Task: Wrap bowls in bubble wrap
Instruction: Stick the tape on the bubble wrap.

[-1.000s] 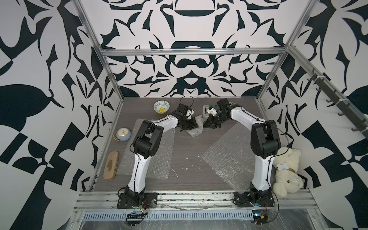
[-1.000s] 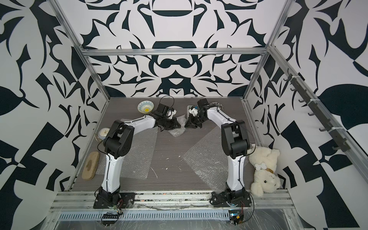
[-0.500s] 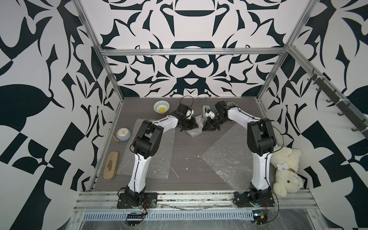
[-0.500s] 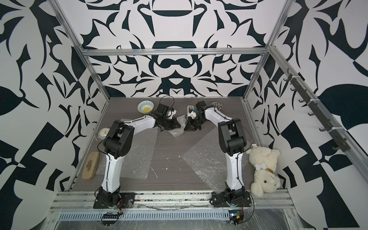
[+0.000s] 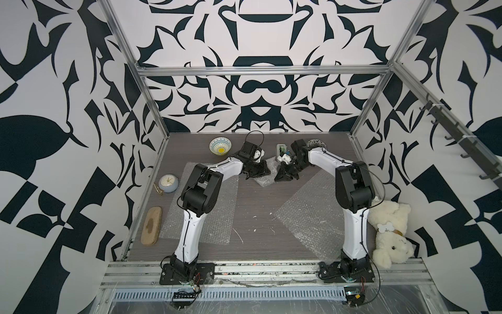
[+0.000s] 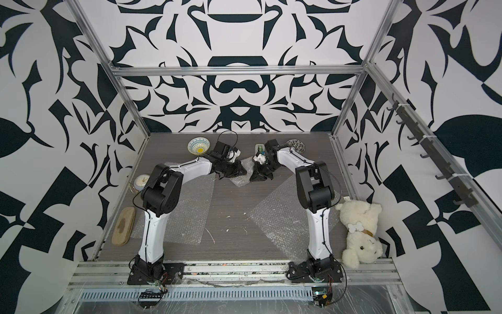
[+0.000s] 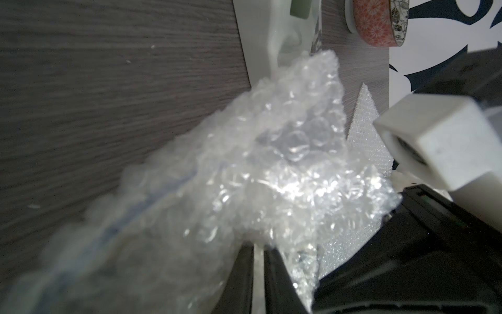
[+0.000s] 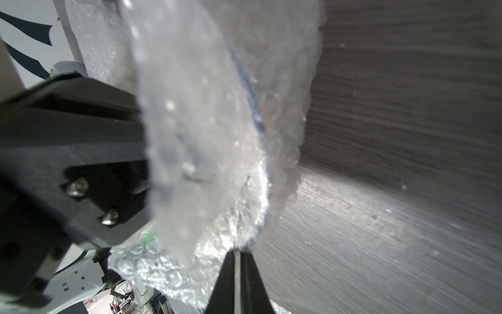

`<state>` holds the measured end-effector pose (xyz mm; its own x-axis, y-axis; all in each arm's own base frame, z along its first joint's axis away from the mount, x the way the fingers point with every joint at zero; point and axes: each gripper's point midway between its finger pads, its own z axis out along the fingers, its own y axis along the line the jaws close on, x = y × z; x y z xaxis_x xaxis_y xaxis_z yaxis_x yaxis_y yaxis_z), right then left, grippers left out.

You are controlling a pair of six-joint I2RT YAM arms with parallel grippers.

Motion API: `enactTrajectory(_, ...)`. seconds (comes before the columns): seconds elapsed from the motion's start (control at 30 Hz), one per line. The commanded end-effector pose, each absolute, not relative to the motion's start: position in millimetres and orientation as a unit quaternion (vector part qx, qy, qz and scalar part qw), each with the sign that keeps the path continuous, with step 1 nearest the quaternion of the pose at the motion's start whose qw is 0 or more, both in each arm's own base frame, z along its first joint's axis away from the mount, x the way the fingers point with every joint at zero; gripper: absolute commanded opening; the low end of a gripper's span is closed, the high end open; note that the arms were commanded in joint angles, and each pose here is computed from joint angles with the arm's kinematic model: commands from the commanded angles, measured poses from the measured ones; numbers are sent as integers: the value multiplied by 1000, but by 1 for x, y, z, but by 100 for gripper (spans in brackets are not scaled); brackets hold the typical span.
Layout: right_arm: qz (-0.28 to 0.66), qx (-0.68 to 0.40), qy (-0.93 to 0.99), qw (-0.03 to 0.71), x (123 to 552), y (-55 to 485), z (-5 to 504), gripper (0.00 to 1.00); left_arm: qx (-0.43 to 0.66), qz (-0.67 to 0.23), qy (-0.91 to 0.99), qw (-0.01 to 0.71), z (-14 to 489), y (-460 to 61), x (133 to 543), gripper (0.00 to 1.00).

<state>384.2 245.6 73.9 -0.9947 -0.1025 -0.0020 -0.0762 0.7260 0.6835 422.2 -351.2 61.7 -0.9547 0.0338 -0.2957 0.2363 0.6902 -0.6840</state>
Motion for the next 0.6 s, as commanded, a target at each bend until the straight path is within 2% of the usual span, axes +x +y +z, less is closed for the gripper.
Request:
enactTrajectory(0.0,-352,58,-934,22,376,243,72,10,51,-344,934,88,20,-336,410,14)
enactTrajectory(0.17,-352,58,-934,9,380,244,71,10,50,-344,933,89,18,-337,410,14)
enactTrajectory(0.57,-387,71,-917,-70,418,259,73,7,52,-342,934,88,19,-335,408,14)
